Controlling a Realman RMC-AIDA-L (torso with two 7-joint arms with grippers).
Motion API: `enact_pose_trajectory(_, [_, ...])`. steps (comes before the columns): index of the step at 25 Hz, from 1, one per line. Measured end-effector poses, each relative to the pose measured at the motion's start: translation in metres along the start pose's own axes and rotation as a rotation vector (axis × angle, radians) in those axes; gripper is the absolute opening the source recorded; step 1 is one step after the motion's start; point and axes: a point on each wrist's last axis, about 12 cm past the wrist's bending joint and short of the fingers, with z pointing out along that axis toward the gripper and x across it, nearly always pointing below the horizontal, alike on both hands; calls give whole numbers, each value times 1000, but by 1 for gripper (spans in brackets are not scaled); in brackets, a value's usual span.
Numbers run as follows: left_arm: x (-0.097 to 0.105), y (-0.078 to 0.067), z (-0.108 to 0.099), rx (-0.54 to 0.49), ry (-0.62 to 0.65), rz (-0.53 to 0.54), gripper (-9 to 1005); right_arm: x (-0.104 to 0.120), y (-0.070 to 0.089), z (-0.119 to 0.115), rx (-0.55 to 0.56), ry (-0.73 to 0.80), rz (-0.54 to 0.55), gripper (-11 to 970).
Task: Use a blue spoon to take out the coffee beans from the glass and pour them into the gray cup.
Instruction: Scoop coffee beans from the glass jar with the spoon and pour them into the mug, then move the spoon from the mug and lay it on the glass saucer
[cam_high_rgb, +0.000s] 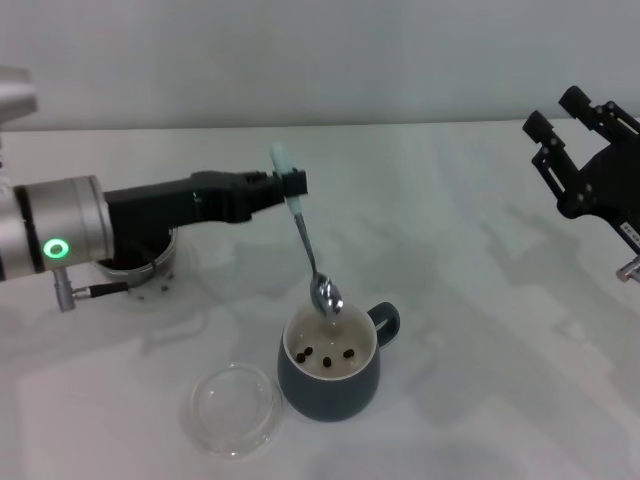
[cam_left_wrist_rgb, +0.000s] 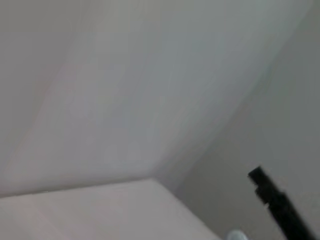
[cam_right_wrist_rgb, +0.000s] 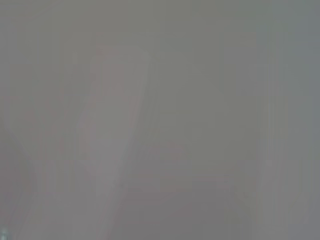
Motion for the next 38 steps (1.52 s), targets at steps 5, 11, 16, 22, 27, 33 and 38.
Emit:
enact_pose_trajectory(5, [4, 1, -17, 6, -86, -44, 127, -1, -3, 2, 12, -9, -4, 446])
enact_pose_trajectory(11, [13, -3, -40, 45, -196, -80, 127, -4, -4, 4, 10, -25, -7, 446])
enact_pose_trajectory(16, [29, -3, -58, 20, -261, -92, 128, -5, -3, 5, 7, -35, -8, 446])
enact_pose_trajectory(22, [46, -6, -71, 18, -287, -66, 128, -6, -3, 5, 5, -43, -8, 446])
enact_pose_trajectory(27, [58, -7, -82, -5, -293, -35, 128, -6, -4, 4, 11, -44, -8, 446])
enact_pose_trajectory(33, [70, -7, -92, -35, -287, -43, 127, -6, -6, 3, 39, -46, -3, 446])
enact_pose_trajectory(38, [79, -8, -100, -57, -291, -49, 127, -5, -7, 4, 45, -42, -2, 446])
